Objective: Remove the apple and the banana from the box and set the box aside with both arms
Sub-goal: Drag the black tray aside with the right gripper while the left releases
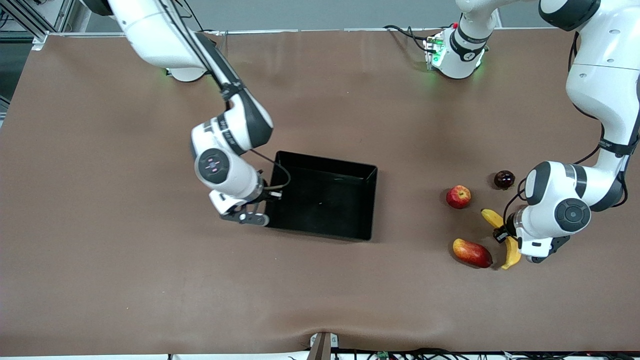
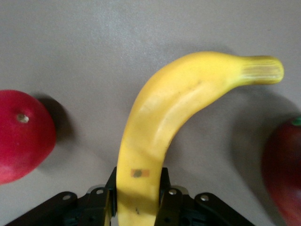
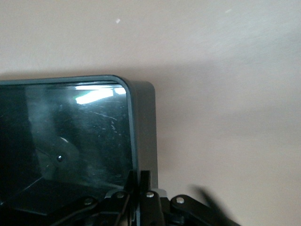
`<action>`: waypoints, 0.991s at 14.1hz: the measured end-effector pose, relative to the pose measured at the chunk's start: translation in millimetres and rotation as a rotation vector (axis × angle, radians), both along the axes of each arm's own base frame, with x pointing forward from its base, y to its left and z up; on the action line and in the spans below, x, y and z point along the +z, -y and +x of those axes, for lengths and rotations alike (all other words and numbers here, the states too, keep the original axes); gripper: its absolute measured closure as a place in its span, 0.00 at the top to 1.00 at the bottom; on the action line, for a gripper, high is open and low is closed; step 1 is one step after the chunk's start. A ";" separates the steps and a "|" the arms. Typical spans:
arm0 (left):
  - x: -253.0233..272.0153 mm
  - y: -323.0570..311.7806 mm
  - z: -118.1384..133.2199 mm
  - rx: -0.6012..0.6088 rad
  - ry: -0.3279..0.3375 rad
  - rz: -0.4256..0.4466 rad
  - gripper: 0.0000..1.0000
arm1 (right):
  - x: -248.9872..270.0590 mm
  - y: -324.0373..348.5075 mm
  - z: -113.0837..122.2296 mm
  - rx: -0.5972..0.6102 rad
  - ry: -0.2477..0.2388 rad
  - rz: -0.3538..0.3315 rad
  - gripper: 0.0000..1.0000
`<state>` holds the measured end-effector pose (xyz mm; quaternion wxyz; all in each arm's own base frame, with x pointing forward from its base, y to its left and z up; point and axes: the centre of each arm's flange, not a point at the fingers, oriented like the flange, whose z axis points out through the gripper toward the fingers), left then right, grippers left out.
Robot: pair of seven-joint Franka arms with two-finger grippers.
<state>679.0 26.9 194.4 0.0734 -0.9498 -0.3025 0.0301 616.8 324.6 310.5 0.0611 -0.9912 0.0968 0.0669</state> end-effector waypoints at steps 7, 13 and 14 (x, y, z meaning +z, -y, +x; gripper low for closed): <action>3.8 -8.0 5.2 -0.087 0.012 0.057 0.89 | 72.5 149.9 40.9 -0.053 -0.035 0.017 0.06; 87.4 17.7 16.1 -0.117 0.048 0.084 1.00 | 69.4 346.3 45.8 -0.022 -0.034 0.062 0.06; 108.9 31.3 15.5 -0.132 0.061 0.087 1.00 | 64.7 375.7 43.4 -0.007 -0.022 0.069 0.06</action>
